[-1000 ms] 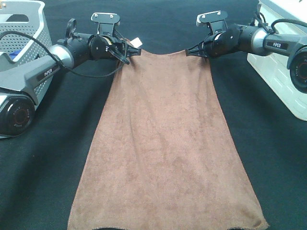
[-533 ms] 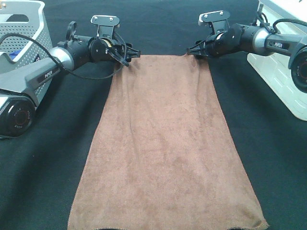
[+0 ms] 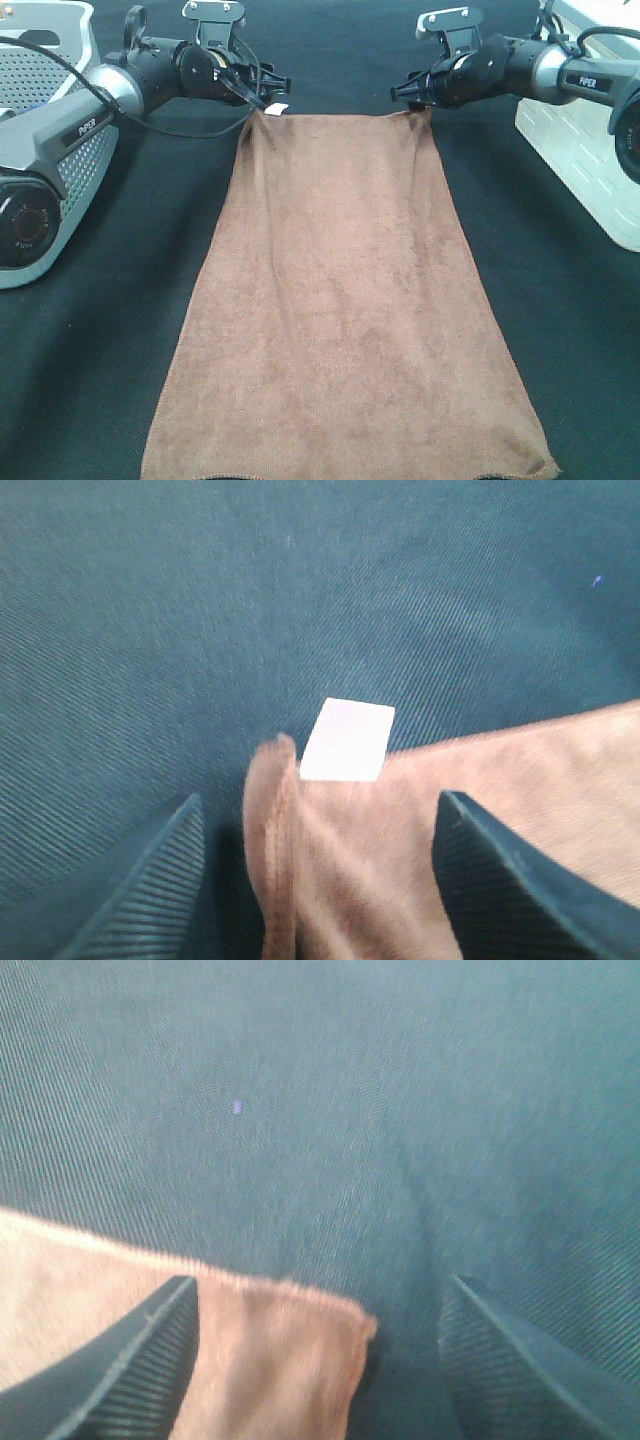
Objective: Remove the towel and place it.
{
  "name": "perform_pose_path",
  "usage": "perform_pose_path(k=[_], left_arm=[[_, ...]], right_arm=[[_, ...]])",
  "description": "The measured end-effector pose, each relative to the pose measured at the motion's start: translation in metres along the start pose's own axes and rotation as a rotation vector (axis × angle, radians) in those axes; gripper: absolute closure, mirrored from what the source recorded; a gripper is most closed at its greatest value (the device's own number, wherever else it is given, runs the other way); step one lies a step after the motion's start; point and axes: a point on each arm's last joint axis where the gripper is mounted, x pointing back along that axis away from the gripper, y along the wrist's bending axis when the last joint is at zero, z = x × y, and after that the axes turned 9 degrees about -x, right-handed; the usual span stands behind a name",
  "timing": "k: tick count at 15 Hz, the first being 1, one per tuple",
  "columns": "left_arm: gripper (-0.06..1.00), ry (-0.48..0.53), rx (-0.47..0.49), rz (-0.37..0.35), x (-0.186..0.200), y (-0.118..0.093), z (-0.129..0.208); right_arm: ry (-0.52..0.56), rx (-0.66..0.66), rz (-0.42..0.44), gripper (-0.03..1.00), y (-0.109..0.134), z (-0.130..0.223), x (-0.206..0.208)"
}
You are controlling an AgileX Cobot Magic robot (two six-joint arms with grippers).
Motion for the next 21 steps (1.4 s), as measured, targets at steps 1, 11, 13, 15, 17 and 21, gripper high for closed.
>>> perform_pose_path(k=[1, 11, 13, 15, 17, 21], left_arm=[[0.32, 0.009, 0.000, 0.001, 0.000, 0.000, 0.001], [0.79, -0.020, -0.027, -0.013, -0.020, -0.002, 0.037], [0.86, -0.017, -0.075, -0.029, -0.020, 0.002, 0.037], [0.87, -0.014, -0.075, -0.050, -0.020, 0.014, 0.038], [0.87, -0.009, -0.018, -0.077, -0.019, 0.033, 0.040], [0.72, -0.008, 0.020, -0.086, -0.019, 0.040, 0.041]], right_arm=[[-0.003, 0.000, 0.000, 0.30, 0.000, -0.002, 0.001], [0.049, -0.001, -0.006, 0.30, 0.001, 0.003, 0.001], [0.049, -0.001, -0.006, 0.30, 0.001, 0.003, 0.001], [0.049, -0.001, -0.006, 0.30, 0.001, 0.003, 0.001], [0.049, -0.001, -0.006, 0.30, 0.001, 0.003, 0.001], [0.049, -0.001, -0.006, 0.30, 0.001, 0.003, 0.001]])
